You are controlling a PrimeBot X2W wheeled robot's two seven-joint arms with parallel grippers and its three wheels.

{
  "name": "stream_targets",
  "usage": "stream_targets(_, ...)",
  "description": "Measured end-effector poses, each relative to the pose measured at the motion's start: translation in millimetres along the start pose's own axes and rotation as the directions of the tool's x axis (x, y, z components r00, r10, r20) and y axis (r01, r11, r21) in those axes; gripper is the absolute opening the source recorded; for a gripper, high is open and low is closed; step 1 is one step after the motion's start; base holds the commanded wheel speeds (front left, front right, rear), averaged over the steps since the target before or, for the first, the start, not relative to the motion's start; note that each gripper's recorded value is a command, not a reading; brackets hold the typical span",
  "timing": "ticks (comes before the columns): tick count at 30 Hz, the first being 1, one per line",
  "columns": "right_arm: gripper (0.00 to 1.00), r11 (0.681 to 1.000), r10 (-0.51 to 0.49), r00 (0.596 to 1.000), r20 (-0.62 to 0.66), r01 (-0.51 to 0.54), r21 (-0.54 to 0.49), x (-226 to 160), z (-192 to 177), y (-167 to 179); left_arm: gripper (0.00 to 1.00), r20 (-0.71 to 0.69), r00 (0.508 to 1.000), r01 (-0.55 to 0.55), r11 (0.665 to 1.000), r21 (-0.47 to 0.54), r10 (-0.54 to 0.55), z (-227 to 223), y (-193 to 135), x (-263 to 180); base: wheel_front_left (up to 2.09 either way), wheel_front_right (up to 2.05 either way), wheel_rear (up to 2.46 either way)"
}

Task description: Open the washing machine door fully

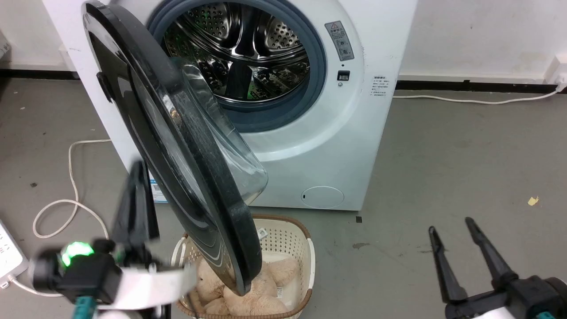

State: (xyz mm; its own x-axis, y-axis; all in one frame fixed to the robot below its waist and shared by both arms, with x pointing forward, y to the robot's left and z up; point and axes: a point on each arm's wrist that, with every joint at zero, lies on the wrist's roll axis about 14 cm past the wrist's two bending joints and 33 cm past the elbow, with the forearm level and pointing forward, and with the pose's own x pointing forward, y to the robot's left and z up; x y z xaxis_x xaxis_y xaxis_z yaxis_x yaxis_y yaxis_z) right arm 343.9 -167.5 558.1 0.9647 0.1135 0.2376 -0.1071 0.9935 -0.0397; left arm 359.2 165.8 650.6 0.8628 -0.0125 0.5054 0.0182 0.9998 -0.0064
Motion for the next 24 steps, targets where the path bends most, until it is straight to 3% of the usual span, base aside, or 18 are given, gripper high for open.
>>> stream_targets(5, 1.00, 1.000, -0.021, 1.000, 0.002, 0.021, 0.008, -0.7, 0.4, -6.4, 0.00, 0.256, 0.964, 0.082, 0.995, -0.049, -0.067, 75.6, -28.7, 24.7, 0.00, 0.00, 0.00)
stream_targets(8, 1.00, 1.000, -0.025, 1.000, 0.000, 0.025, 0.019, -1.6, -0.3, -7.1, 0.00, 0.255, 0.955, 0.178, 0.980, -0.090, -0.150, 79.3, -60.0, 24.8, 0.00, 0.00, 0.00)
stream_targets(13, 1.00, 0.999, -0.028, 1.000, -0.012, 0.028, 0.030, -3.7, -3.8, -6.8, 0.00, 0.048, 0.932, 0.363, 0.918, -0.160, -0.360, 28.5, -125.6, 8.8, 0.00, 0.00, 0.00)
stream_targets(17, 1.00, 0.998, -0.042, 0.999, -0.024, 0.043, 0.035, -5.2, -7.5, -11.0, 0.00, -0.157, 0.885, 0.393, 0.884, -0.254, -0.438, -27.1, -154.4, -24.0, 0.00, 0.00, 0.00)
stream_targets(24, 1.00, 0.998, -0.043, 0.998, -0.046, 0.045, 0.042, -3.7, -15.2, -11.3, 0.00, -0.397, 0.840, 0.316, 0.928, -0.196, -0.370, -97.4, -142.3, -50.7, 0.00, 0.00, 0.00)
